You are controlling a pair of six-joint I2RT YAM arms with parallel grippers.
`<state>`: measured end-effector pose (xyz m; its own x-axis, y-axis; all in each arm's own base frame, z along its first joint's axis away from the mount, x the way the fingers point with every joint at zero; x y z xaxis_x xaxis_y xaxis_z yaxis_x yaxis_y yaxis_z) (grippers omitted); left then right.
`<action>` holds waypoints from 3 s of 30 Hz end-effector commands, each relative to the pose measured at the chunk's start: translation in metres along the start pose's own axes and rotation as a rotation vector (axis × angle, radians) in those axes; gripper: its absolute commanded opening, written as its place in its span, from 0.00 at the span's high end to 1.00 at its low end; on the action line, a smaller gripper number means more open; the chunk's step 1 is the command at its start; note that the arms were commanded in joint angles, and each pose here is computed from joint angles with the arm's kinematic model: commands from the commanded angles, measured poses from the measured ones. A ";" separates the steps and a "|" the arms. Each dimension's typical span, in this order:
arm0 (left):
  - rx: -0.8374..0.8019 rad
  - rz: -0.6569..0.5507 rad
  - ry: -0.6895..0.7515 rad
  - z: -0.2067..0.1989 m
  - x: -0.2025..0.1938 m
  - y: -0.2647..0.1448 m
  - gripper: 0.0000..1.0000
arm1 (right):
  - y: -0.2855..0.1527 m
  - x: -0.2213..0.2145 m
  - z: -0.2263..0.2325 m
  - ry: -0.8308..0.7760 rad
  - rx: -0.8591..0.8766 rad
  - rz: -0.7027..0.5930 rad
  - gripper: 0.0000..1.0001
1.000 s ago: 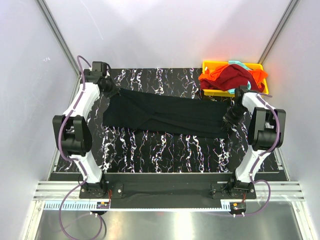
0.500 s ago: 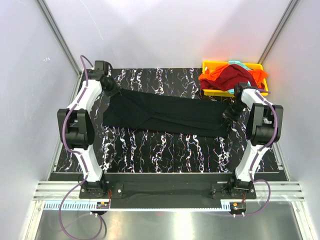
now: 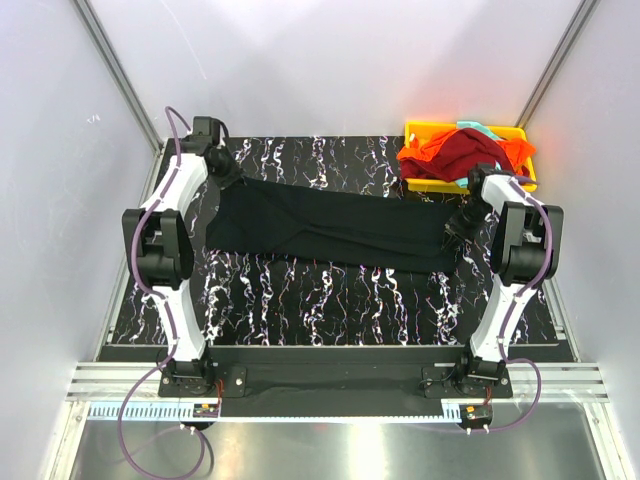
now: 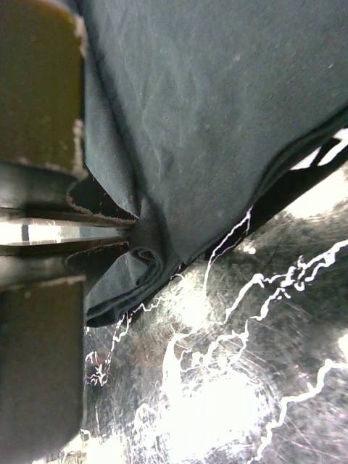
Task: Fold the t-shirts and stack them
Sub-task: Fold the tshirt
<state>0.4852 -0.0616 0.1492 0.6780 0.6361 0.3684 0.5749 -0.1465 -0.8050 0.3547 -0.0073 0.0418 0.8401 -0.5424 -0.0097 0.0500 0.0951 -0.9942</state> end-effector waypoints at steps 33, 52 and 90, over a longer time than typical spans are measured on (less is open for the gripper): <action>-0.050 -0.026 0.014 -0.018 0.030 0.044 0.95 | -0.022 0.032 0.001 -0.029 0.027 -0.053 0.54; -0.070 -0.070 0.163 0.019 -0.030 -0.085 0.65 | -0.083 -0.037 0.125 -0.446 0.209 -0.252 0.28; -0.323 0.193 -0.002 0.003 -0.091 -0.050 0.71 | 0.011 -0.147 0.347 -0.580 0.536 -0.239 0.94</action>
<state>0.3712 -0.1032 0.1281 0.7977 0.5790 0.1689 0.4886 -0.4562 -0.7438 0.4072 0.3504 0.0551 0.9332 -0.0468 0.3564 0.3382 0.4498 -0.8266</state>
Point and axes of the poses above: each gripper's point midway between its finger pads, its own y axis out along the fingers, its own z axis along the line the jaws close on, x = y × z, the point moved 2 cm from there along -y, back along the fingers, and after that the axes turned 8 degrees about -y, right-handed, at the moved point
